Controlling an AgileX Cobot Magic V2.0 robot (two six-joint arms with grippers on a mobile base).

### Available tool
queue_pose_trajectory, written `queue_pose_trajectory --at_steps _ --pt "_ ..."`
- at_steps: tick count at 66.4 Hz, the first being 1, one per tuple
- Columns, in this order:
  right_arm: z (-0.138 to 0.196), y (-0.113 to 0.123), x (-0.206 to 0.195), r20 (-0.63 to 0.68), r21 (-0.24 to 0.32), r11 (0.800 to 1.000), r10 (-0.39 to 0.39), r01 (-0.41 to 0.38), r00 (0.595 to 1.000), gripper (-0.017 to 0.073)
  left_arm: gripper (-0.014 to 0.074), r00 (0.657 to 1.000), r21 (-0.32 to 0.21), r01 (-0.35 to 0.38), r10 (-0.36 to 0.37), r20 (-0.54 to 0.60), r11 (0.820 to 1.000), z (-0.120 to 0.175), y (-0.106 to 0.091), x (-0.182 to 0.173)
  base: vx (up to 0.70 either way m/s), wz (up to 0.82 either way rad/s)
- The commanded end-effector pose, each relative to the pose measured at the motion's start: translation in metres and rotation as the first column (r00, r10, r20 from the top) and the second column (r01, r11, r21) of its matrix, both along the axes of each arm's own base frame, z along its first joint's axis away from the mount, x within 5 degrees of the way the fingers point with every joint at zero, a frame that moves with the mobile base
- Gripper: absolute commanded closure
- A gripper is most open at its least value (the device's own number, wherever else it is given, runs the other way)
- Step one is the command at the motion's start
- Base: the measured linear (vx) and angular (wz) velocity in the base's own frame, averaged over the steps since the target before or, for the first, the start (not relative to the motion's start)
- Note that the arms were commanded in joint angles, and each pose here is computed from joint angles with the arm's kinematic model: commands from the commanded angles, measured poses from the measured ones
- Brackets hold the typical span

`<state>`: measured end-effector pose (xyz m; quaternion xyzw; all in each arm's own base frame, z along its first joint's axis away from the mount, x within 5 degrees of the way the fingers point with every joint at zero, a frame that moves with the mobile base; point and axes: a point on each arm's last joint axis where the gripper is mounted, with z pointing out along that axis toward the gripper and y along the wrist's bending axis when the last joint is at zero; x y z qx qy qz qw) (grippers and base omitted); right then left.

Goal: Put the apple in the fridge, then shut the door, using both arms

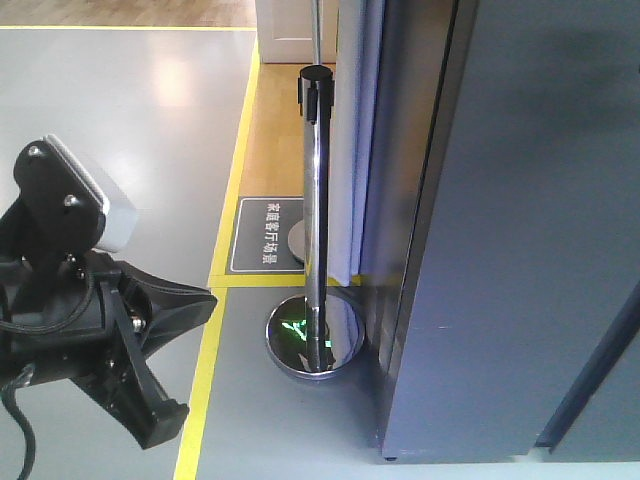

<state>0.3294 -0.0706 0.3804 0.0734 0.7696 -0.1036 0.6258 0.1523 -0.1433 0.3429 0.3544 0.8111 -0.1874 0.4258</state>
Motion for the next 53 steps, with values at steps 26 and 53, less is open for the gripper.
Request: queue_pose_trajectory --at_steps 26,53 --pt "0.043 0.076 -0.091 -0.090 -0.131 0.987 0.085 -0.097 0.992 0.0561 0.0599 0.997 -0.083 -0.011 0.017 0.069 0.996 0.017 -0.001 0.001 0.00 0.00" --pt "0.028 0.103 -0.138 -0.426 -0.076 0.953 0.235 -0.293 0.874 0.0561 0.0599 0.997 -0.083 -0.011 0.017 0.069 0.996 0.017 -0.001 0.001 0.00 0.00"
